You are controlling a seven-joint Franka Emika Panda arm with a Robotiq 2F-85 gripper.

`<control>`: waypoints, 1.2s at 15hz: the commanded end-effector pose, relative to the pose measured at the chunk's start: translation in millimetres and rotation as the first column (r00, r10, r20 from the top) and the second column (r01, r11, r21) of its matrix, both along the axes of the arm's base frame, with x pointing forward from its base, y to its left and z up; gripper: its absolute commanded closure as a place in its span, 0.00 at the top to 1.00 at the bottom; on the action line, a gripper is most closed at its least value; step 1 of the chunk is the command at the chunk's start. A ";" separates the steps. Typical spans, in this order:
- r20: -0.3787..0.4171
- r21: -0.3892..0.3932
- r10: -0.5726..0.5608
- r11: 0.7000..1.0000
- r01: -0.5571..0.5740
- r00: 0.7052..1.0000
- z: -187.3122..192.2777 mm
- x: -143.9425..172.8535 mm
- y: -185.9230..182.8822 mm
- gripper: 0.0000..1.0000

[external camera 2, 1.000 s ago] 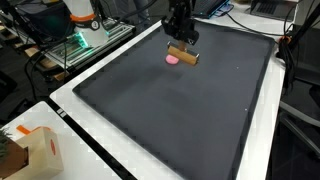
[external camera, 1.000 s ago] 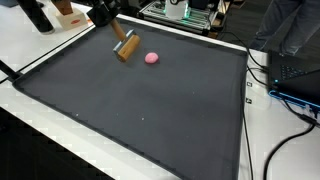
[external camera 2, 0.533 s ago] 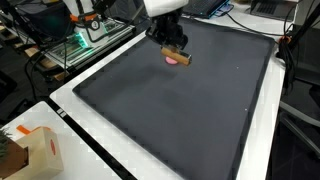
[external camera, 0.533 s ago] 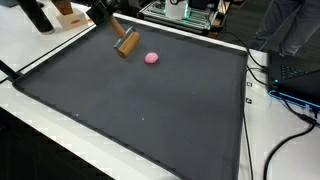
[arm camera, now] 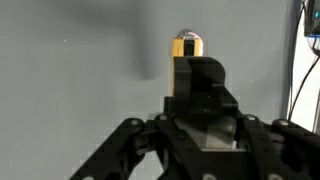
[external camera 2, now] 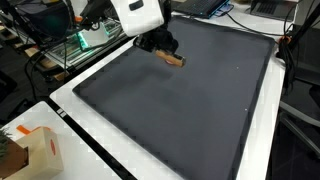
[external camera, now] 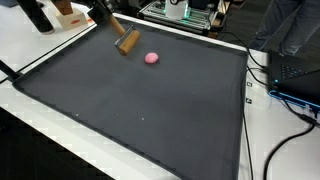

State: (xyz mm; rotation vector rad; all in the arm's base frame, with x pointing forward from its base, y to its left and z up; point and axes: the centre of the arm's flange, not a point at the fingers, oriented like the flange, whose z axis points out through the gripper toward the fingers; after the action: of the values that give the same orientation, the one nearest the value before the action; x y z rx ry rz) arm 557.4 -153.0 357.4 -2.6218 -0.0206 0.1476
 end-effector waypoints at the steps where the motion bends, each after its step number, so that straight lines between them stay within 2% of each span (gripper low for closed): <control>1: 0.007 0.046 0.000 0.999 0.000 1.000 -3.6 -15.0 -8.8 0.24; 8: -0.006 0.042 -0.019 0.999 0.019 1.000 -10.3 -22.3 -14.7 0.24; 18: 0.034 0.006 0.044 0.999 -0.044 0.998 4.5 -27.7 1.4 0.24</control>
State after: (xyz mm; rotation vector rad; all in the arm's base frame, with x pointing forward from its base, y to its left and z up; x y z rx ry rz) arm 543.2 -161.8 349.8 -2.6090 -0.0392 0.1512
